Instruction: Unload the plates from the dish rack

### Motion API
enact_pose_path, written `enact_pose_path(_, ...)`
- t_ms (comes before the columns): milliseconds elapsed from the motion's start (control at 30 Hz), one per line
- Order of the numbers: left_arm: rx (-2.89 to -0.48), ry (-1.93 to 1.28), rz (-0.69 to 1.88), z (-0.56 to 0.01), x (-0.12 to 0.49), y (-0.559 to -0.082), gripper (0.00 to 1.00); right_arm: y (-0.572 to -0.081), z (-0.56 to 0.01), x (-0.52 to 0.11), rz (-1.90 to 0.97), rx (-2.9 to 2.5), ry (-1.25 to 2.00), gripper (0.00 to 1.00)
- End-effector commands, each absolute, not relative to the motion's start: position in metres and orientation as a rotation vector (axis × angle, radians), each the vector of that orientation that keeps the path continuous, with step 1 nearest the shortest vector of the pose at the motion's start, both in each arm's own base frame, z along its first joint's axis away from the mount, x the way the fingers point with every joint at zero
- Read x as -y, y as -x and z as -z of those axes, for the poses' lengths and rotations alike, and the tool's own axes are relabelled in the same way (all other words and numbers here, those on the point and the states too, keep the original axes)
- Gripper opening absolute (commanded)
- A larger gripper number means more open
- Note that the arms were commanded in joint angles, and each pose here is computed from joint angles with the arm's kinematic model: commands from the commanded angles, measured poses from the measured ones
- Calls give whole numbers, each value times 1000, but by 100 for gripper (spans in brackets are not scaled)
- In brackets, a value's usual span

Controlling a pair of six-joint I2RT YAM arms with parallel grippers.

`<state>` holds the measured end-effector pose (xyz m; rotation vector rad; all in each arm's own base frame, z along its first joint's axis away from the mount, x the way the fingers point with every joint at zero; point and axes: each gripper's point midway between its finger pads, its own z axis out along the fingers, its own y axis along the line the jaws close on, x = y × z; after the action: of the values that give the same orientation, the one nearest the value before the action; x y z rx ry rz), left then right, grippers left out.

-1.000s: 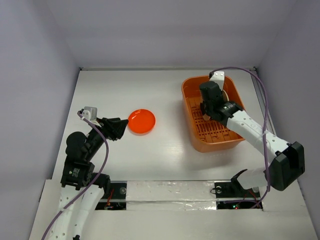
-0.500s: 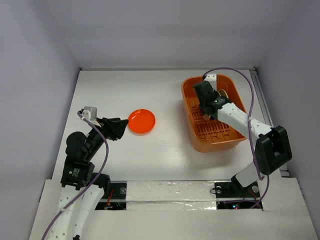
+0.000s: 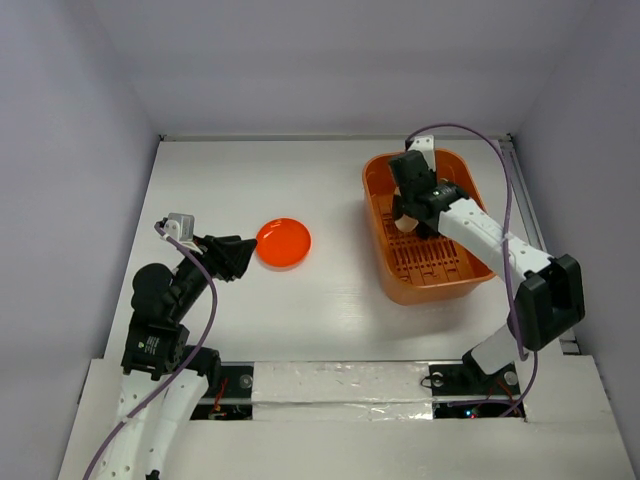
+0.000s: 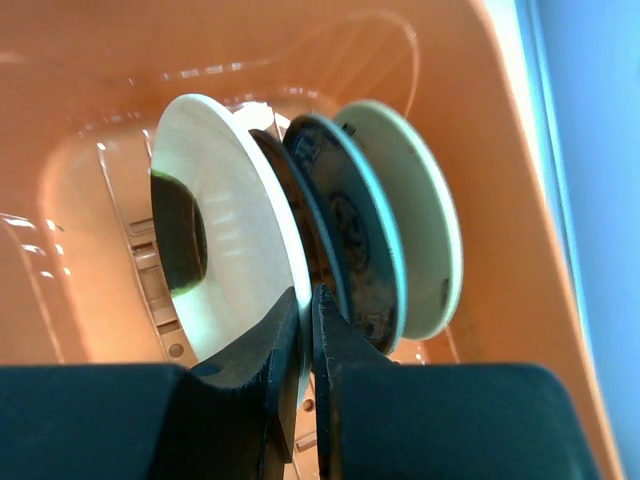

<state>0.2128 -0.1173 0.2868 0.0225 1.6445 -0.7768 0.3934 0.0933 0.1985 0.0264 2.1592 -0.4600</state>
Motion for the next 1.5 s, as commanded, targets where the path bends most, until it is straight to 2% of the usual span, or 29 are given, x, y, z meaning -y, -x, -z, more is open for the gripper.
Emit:
enact_pose_path(0,-1605,-32,785,-295,118,-214,45,-392,-261,-97,391,-2040,-60,4)
enact_pose_path(200,-1605,-32,785,-295,118,-214,45,-370,-311,-92,327,-1960,-99,0)
enact_pose_path(333,-1607,-30,786,-294,118,-214,45,-348,-356,-104,153,-1863,-113,0)
enact_pose_path(433,-1607,-30,786,-295,118,-214,45,-332,-391,-137,-98,-1760,-78,0)
enact_pose_path(567,-1608,-23,779,-294,116,-215,45,-323,-395,-210,-426,-1723,47,0)
enact_pose_path(767,-1609,-17,774,-294,115,-216,45,-335,-342,-325,-706,-1820,200,0)
enact_pose_path(933,-1607,-18,774,-295,115,-215,45,-351,-287,-389,-847,-1919,216,0)
enact_pose_path(1200,-1598,-20,772,-297,115,-214,45,-375,-212,-420,-835,-2058,166,0)
enact_pose_path(1467,-1595,-21,773,-297,114,-213,45,-384,-154,-420,-740,-2157,121,3)
